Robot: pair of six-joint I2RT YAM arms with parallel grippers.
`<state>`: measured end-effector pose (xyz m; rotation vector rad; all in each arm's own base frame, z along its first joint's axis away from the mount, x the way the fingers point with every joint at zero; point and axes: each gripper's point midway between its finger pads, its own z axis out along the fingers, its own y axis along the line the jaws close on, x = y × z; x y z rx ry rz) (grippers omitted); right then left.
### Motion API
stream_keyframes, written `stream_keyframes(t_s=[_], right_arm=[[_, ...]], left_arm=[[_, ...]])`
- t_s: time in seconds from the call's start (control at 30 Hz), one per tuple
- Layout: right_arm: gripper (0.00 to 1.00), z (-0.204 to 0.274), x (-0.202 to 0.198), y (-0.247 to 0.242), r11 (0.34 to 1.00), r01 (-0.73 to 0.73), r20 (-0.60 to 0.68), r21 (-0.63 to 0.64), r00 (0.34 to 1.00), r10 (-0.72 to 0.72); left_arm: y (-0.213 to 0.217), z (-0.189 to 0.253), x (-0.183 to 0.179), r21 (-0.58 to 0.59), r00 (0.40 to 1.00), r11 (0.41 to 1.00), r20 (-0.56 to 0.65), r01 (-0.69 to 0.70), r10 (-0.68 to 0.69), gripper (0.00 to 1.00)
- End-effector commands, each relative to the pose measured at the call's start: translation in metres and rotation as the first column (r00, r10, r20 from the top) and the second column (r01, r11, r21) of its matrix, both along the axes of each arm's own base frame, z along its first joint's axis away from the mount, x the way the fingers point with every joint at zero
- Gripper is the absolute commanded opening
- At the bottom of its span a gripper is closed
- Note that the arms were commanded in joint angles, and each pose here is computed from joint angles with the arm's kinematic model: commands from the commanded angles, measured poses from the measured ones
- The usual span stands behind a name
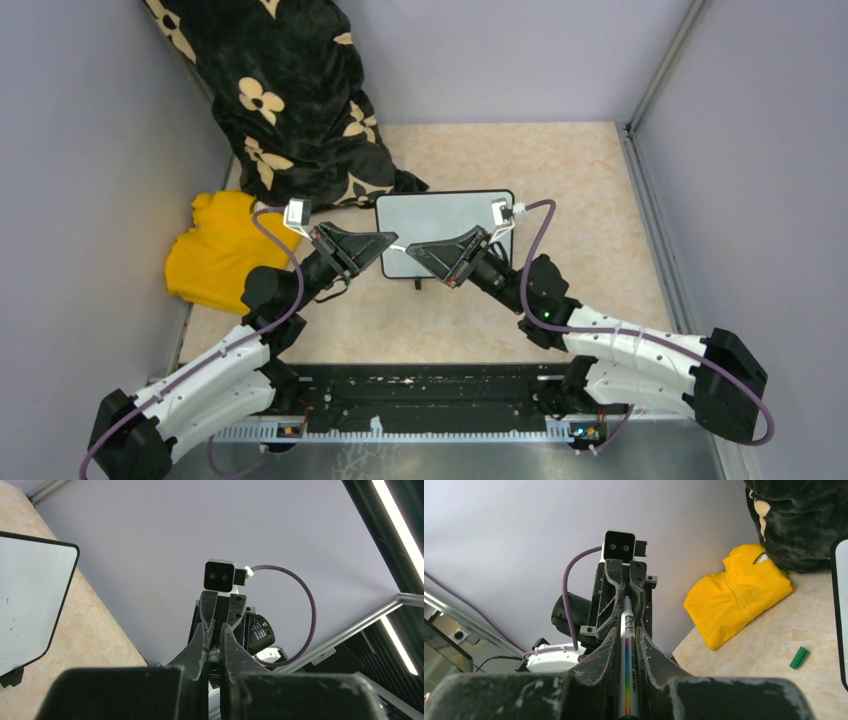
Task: Write a sentence on the whiteboard
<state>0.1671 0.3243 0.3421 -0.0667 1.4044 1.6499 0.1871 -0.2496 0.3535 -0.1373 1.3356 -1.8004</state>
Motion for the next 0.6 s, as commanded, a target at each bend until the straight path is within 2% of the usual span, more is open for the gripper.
stream_keyframes(t_s=[0.0, 0.03, 0.07, 0.17, 0.23, 0.33, 0.4, 0.47, 0.57], right_arm=[[0.0, 0.054, -0.006, -0.013, 0.991, 0.007, 0.1, 0.135, 0.995, -0.021], [0.0, 0.053, -0.006, -0.013, 0.992, 0.01, 0.101, 0.127, 0.995, -0.023], [0.0, 0.053, -0.006, -0.014, 0.993, 0.014, 0.106, 0.121, 0.994, -0.027], [0.0, 0.051, -0.007, -0.017, 0.997, 0.033, 0.122, 0.069, 0.992, -0.042], [0.0, 0.047, -0.001, -0.024, 0.995, 0.099, 0.131, -0.001, 0.987, -0.098], [0.0, 0.04, 0.007, -0.041, 0.969, 0.2, 0.156, -0.146, 0.972, -0.177], [0.0, 0.031, 0.015, -0.057, 0.926, 0.285, 0.17, -0.247, 0.954, -0.248], [0.0, 0.014, 0.022, -0.073, 0.858, 0.351, 0.191, -0.376, 0.935, -0.298], [0.0, -0.005, 0.034, -0.098, 0.732, 0.431, 0.216, -0.528, 0.902, -0.375]], left_arm=[[0.0, -0.007, 0.001, 0.023, 1.0, 1.0, 0.002, -0.017, 0.016, 0.0], [0.0, -0.008, 0.0, 0.026, 1.0, 1.0, 0.003, -0.016, 0.016, 0.02], [0.0, -0.01, 0.0, 0.031, 1.0, 0.999, 0.003, -0.018, 0.018, 0.11], [0.004, -0.015, 0.003, 0.065, 0.998, 0.996, 0.006, -0.058, 0.057, 0.5], [0.012, -0.021, 0.008, 0.094, 0.993, 0.989, 0.005, -0.116, 0.116, 0.68], [0.03, -0.026, 0.01, 0.16, 0.972, 0.959, 0.059, -0.234, 0.227, 0.81], [0.041, -0.023, 0.011, 0.236, 0.947, 0.919, 0.142, -0.314, 0.288, 0.85], [0.048, -0.022, 0.014, 0.343, 0.922, 0.86, 0.224, -0.378, 0.316, 0.87], [0.06, -0.033, 0.022, 0.513, 0.899, 0.74, 0.277, -0.436, 0.338, 0.89]])
